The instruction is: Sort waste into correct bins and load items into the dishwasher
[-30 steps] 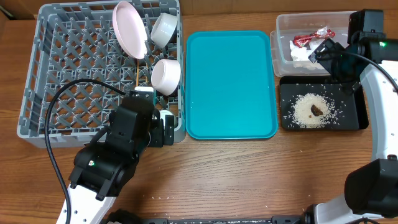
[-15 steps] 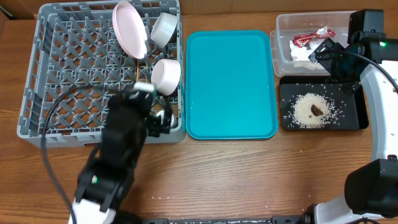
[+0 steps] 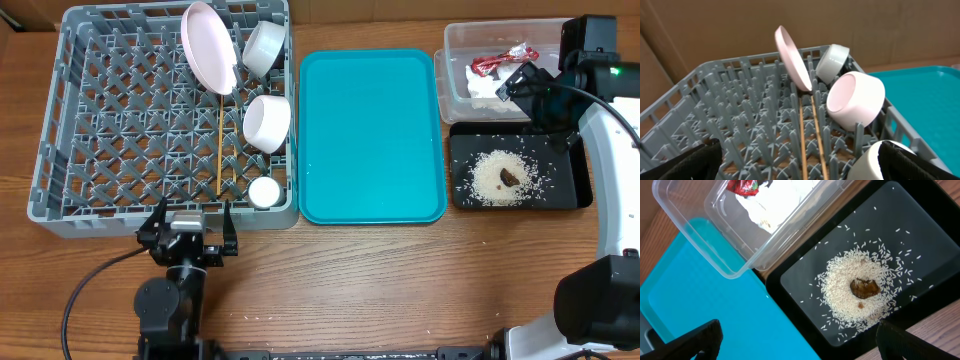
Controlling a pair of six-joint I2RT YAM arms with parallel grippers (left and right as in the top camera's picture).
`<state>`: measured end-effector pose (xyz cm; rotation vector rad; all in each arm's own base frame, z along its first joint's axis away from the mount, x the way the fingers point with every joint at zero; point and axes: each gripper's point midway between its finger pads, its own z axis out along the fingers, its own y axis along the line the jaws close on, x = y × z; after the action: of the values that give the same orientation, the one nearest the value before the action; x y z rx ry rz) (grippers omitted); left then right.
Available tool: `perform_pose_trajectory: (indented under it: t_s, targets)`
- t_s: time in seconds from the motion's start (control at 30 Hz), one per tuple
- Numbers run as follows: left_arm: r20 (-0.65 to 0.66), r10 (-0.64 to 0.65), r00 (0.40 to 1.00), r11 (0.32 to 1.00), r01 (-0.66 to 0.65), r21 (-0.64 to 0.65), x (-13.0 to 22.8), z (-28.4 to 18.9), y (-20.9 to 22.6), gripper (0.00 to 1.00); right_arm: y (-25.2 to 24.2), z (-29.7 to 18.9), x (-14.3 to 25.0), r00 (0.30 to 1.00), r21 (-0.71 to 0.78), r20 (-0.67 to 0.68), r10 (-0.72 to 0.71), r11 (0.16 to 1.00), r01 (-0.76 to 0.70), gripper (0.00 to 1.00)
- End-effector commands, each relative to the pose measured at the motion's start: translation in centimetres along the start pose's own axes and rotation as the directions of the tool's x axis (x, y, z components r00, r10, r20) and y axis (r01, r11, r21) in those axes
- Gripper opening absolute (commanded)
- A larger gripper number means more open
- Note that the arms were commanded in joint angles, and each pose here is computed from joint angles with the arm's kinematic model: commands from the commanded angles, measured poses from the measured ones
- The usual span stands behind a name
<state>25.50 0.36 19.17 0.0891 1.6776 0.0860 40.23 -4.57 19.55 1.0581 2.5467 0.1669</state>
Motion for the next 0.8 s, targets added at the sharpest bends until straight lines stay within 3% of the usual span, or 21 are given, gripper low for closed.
perform_pose_trajectory:
  t_s: [0.0,0.17,0.77]
  targets:
    - [0.045,0.02,0.999,1.0,-0.02,0.008,1.2,-0.5,0.0,1.0,-0.1,-0.2,-0.4,1.0,0.006,0.02,-0.001,1.0,0.001,1.0]
    - [0.039,0.045,0.998,0.999,-0.044,-0.01,3.5,-0.5,0.2,1.0,-0.1,-0.2,-0.4,1.0,0.006,0.02,-0.001,1.0,0.001,1.0]
    - [0.035,0.04,0.999,0.999,-0.039,-0.027,3.6,-0.5,0.5,1.0,-0.1,-0.2,-0.4,1.0,0.006,0.02,-0.001,1.0,0.001,1.0]
